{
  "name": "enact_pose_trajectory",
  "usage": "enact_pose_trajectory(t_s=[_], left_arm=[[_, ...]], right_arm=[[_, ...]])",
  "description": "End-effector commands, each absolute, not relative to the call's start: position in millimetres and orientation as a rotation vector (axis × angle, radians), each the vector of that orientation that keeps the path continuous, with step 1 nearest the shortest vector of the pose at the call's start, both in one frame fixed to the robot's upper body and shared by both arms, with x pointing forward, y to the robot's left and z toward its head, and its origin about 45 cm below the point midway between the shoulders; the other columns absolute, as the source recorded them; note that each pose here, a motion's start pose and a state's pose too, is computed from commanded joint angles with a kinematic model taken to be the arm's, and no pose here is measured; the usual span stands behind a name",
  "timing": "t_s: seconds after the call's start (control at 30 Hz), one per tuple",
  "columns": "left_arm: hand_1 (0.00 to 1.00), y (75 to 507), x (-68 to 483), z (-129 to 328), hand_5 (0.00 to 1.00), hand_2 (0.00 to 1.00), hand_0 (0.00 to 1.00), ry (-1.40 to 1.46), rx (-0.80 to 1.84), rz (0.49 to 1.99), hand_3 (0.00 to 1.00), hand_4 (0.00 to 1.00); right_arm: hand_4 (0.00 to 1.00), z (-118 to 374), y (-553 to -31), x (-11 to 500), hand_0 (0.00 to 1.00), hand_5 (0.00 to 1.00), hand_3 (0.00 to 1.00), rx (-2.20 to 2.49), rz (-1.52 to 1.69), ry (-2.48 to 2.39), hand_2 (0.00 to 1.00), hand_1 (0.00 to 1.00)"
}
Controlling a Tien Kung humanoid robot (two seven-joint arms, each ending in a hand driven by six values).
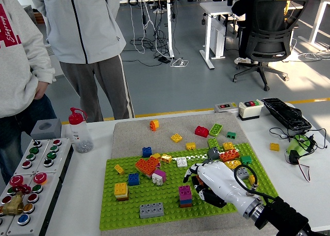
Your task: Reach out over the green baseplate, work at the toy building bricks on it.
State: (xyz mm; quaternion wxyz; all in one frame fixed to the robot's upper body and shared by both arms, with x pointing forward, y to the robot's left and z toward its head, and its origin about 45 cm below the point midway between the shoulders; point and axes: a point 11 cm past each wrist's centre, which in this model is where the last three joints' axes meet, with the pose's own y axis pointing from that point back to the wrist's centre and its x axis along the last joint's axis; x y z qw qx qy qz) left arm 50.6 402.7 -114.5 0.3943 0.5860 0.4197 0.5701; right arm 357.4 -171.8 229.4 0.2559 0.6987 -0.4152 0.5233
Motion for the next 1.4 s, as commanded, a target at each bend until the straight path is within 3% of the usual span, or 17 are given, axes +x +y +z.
enact_pose_trajectory(t_s=[0.07,0.1,0.27,0.3,0.47,0.5,1.07,1.4], left_arm=[[0.717,403.0,51.8,-114.3,0.998,0.705,0.694,1.063,1.483,1.449,0.634,0.385],[0.717,403.1,52.2,-114.2,0.998,0.704,0.694,1.062,1.482,1.450,0.633,0.385],[0.717,403.4,55.1,-113.7,0.998,0.704,0.694,1.059,1.475,1.457,0.633,0.385],[0.717,403.4,55.5,-113.7,0.998,0.703,0.694,1.058,1.474,1.457,0.633,0.386],[0.717,403.1,56.2,-113.7,0.998,0.703,0.694,1.058,1.474,1.456,0.633,0.386],[0.717,403.0,56.2,-113.7,0.998,0.703,0.694,1.058,1.474,1.456,0.634,0.386],[0.717,402.1,57.6,-113.8,0.998,0.704,0.694,1.057,1.468,1.456,0.634,0.384],[0.717,402.2,57.9,-113.7,0.998,0.704,0.694,1.057,1.468,1.455,0.634,0.385]], right_arm=[[0.129,229.2,-184.4,359.0,0.216,0.002,0.554,1.871,1.395,-1.194,0.615,0.270],[0.410,229.2,-188.0,359.5,0.210,0.008,0.620,1.862,1.387,-1.211,0.648,0.347],[0.410,226.7,-221.4,364.4,0.210,0.008,0.620,1.713,1.336,-1.297,0.648,0.347],[0.596,226.6,-226.9,365.1,0.554,0.082,0.730,1.694,1.325,-1.307,0.720,0.573],[0.596,222.3,-246.6,366.0,0.554,0.082,0.730,1.641,1.272,-1.299,0.720,0.573],[0.629,221.1,-249.1,365.9,0.734,0.116,0.738,1.636,1.265,-1.292,0.720,0.667],[0.652,200.4,-232.8,362.0,0.784,0.143,0.736,1.683,1.224,-1.197,0.710,0.694],[0.657,189.3,-217.1,363.2,0.723,0.151,0.719,1.689,1.242,-1.119,0.676,0.684]])
